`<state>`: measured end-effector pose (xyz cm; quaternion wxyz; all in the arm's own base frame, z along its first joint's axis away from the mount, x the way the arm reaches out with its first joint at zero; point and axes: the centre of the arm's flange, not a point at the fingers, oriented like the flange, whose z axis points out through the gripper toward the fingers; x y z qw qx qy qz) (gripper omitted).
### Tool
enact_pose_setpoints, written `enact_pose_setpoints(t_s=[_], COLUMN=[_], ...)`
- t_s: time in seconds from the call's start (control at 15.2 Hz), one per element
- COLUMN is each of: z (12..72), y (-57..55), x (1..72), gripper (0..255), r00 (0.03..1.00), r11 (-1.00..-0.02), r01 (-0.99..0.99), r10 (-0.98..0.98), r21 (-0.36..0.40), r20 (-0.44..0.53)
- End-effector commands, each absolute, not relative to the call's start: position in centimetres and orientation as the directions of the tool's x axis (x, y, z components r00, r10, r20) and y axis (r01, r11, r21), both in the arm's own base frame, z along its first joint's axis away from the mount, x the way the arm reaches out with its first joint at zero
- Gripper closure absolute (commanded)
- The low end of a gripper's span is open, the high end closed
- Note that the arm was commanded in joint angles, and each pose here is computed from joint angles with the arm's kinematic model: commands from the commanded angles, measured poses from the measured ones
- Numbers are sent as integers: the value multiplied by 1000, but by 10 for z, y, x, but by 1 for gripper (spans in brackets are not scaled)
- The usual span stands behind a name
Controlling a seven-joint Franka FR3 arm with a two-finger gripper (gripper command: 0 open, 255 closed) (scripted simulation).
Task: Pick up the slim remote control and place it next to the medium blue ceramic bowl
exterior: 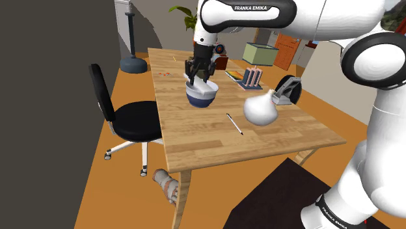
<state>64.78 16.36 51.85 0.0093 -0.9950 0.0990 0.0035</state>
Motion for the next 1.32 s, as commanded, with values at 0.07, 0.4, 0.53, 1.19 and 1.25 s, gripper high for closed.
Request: enact_pose_setpoints(t_s=[0.07, 0.4, 0.53, 1.19, 1.25], z=[513, 487, 476, 424, 418], y=[185, 185, 185, 185, 185], x=[661, 661, 661, 661, 661], gripper=[255, 255, 255, 255, 255], r00=[980, 980, 980, 980, 980], r11=[-980, -980, -980, -980, -980], r01=[-198, -198, -198, -198, -198], r10=[-198, -198, -198, -198, -198], r21=[-18, -18, -18, -18, -18], r20=[-9, -9, -9, -9, -9])
